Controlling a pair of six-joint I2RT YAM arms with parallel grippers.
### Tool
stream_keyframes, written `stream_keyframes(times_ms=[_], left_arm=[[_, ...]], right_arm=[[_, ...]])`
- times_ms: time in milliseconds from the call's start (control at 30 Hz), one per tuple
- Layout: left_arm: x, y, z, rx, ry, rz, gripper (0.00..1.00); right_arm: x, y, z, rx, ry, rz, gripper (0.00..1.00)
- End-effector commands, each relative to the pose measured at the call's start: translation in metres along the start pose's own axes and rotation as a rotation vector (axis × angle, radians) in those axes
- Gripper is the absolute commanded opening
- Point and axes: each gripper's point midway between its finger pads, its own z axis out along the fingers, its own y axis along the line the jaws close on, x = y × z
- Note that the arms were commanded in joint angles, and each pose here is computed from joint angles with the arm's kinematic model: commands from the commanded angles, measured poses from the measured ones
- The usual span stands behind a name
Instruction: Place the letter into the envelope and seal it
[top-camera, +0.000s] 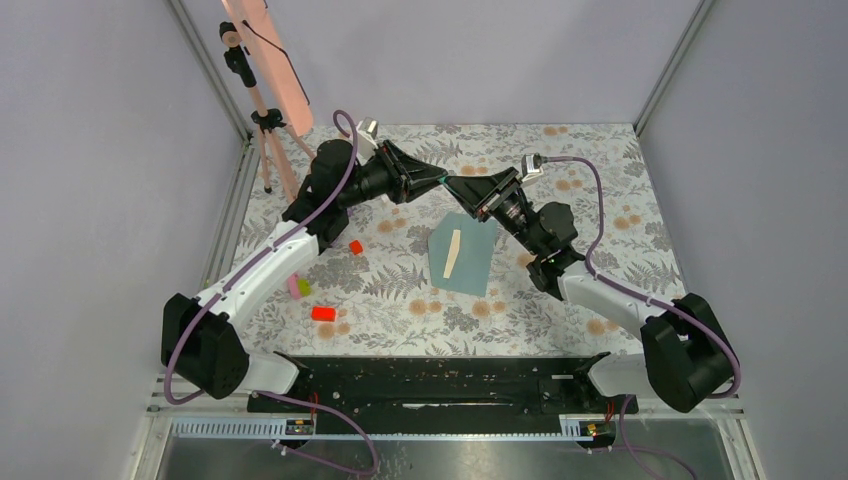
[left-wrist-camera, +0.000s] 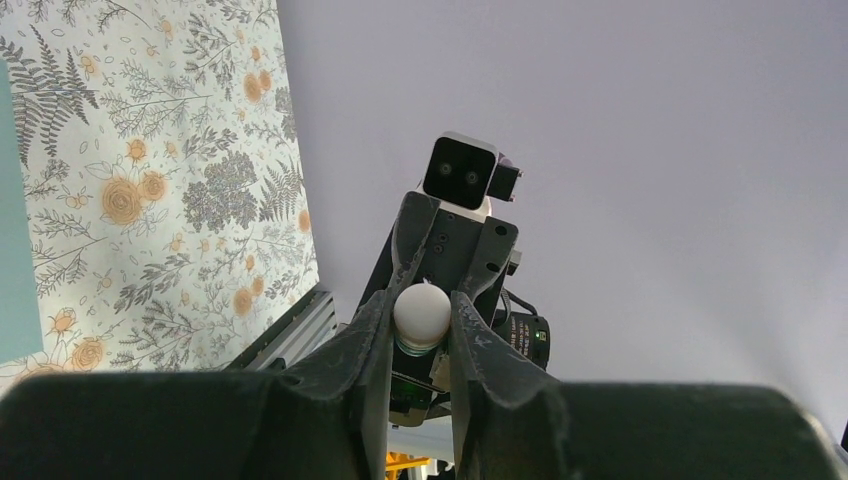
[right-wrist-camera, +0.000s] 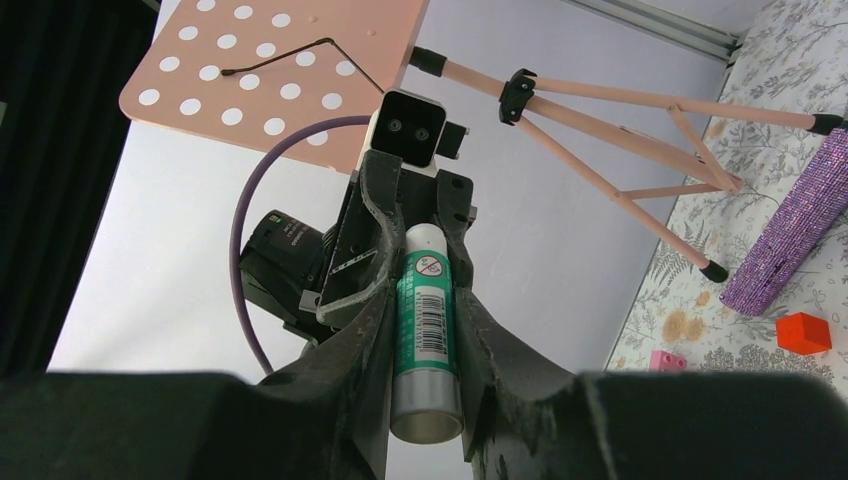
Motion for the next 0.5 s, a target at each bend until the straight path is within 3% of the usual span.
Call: stream_keyframes(times_ms=[0,100,200,267,400,467], left_arm=[[0.002,-0.023,-0.004,0.071,0.01,0.02,0.0],[0.003,-0.021,-0.004,0.069,0.013,0.023,0.02],[0.003,-0.016,-0.004,0.038,0.016,0.036,0.4],[0.003,-0.009,-0.005,-0.007,0.013,0.048,0.58],[0.0,0.01,-0.012,-0.125,-0.008,0.104,0.8],[0.0,0.02,-0.015,-0.182,-0.01,0.134,0.84]], right_arm=[[-0.011,0.019,0.001,-0.065,-0.026,0.005,0.0],[-0.015,0.015,-0.003,-0.049,-0.037,0.01,0.0],[-0.019,0.012,-0.009,-0.034,-0.045,-0.004,0.0],[-0.022,0.006,-0.016,0.001,-0.037,-0.018,0.0],[-0.025,-0.022,-0.045,0.14,-0.037,-0.05,0.0],[-0.025,-0.04,-0.064,0.23,-0.034,-0.083,0.0]])
